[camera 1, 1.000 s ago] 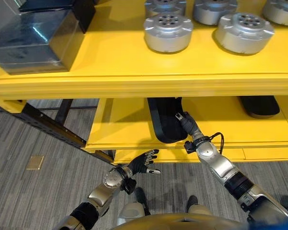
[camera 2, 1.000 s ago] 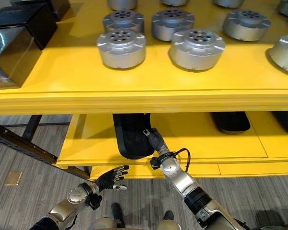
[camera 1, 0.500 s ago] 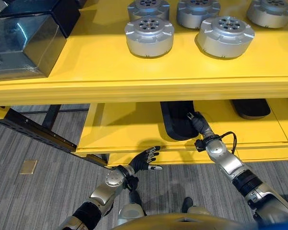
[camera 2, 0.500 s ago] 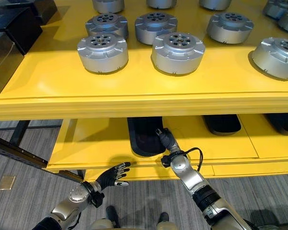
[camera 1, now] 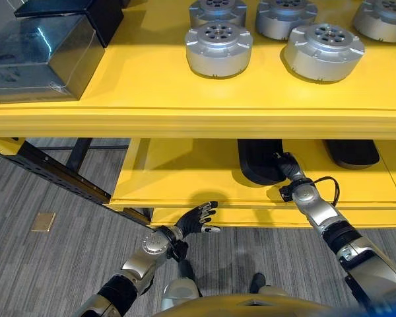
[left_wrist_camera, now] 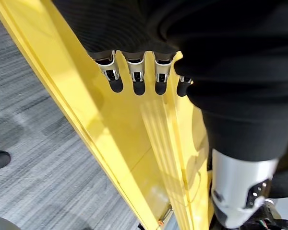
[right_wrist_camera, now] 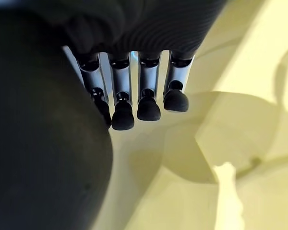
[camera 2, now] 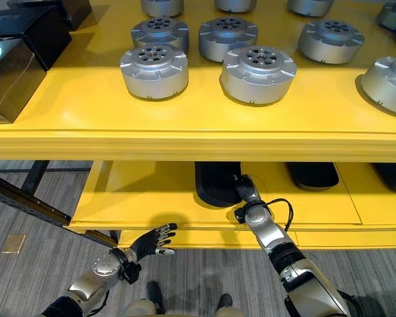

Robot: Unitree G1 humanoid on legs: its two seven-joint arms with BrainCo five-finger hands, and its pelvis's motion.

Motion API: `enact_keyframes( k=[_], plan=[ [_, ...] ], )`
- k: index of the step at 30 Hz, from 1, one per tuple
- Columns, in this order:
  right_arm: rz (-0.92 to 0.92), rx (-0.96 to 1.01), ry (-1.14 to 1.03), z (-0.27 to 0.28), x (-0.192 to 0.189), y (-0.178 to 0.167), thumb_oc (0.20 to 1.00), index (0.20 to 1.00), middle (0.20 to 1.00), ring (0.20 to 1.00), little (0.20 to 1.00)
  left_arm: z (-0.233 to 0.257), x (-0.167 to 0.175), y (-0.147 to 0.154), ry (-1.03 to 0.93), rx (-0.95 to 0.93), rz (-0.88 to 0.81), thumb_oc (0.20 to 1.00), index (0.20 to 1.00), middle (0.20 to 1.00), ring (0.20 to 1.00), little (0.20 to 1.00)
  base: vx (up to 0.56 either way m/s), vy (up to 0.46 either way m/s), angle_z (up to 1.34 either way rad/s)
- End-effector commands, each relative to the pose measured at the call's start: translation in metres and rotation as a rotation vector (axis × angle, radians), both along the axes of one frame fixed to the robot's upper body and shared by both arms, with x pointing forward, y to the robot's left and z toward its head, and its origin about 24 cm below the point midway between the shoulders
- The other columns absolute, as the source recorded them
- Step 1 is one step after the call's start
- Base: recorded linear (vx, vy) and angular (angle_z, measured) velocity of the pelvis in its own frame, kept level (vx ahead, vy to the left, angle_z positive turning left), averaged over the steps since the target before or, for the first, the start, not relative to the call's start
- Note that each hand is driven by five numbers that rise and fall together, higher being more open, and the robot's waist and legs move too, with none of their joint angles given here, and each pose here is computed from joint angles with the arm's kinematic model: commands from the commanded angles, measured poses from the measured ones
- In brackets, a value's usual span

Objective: Move parts from the plastic box to the shelf.

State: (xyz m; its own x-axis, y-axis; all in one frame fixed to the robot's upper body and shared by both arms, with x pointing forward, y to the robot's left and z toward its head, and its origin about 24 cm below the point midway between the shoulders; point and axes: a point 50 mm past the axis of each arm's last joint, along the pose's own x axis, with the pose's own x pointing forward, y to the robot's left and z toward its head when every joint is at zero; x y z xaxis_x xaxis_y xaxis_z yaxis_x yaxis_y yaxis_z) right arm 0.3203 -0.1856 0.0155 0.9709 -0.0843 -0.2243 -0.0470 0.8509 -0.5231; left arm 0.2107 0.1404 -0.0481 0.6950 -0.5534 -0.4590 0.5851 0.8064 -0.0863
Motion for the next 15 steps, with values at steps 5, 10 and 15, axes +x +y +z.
enact_keyframes(
  k=[5,10,15],
  plan=[
    [-0.037,-0.021,-0.156,0.054,0.038,-0.002,0.200,0.200,0.200,0.200,0.200,0.021,0.017,-0.009,-0.079,-0.063,-0.044,1.000,1.000,1.000,1.000,1.000,0.01,-0.002,0.02],
    [-0.055,-0.052,-0.129,0.056,0.045,-0.004,0.200,0.200,0.200,0.200,0.200,0.022,0.019,-0.008,-0.077,-0.061,-0.050,1.000,1.000,1.000,1.000,1.000,0.00,0.001,0.01],
    [-0.070,-0.102,-0.103,0.061,0.052,-0.011,0.200,0.200,0.200,0.200,0.200,0.025,0.024,-0.006,-0.078,-0.061,-0.054,1.000,1.000,1.000,1.000,1.000,-0.01,-0.002,0.02]
  ],
)
